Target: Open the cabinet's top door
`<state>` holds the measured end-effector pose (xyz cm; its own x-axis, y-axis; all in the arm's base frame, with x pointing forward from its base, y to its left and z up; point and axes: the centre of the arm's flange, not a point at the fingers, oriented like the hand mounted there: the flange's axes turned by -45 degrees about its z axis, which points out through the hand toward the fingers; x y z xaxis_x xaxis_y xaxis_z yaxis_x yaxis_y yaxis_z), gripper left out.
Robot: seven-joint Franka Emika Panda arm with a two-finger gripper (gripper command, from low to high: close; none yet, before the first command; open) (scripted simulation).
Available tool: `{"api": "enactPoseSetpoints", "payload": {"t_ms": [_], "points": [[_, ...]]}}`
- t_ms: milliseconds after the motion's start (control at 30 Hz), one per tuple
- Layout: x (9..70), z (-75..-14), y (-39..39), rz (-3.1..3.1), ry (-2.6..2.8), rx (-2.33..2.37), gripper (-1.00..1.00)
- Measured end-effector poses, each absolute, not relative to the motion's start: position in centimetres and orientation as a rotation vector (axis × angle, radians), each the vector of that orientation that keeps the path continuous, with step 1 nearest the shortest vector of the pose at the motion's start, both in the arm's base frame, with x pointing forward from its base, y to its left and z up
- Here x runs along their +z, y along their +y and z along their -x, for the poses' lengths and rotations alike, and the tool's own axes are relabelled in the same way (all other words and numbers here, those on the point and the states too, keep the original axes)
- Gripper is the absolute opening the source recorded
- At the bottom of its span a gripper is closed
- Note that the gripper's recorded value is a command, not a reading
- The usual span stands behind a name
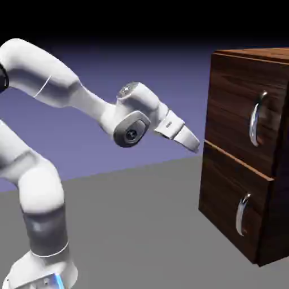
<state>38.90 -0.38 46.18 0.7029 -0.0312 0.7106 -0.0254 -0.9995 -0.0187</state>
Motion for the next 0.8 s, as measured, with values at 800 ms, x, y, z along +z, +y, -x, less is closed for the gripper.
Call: {"api": "enactPoseSetpoints", "payload": {"t_ms": [800], "points": [[50.4, -36.3, -9.6, 1.710, 1.735, -0.736, 1.00]]}}
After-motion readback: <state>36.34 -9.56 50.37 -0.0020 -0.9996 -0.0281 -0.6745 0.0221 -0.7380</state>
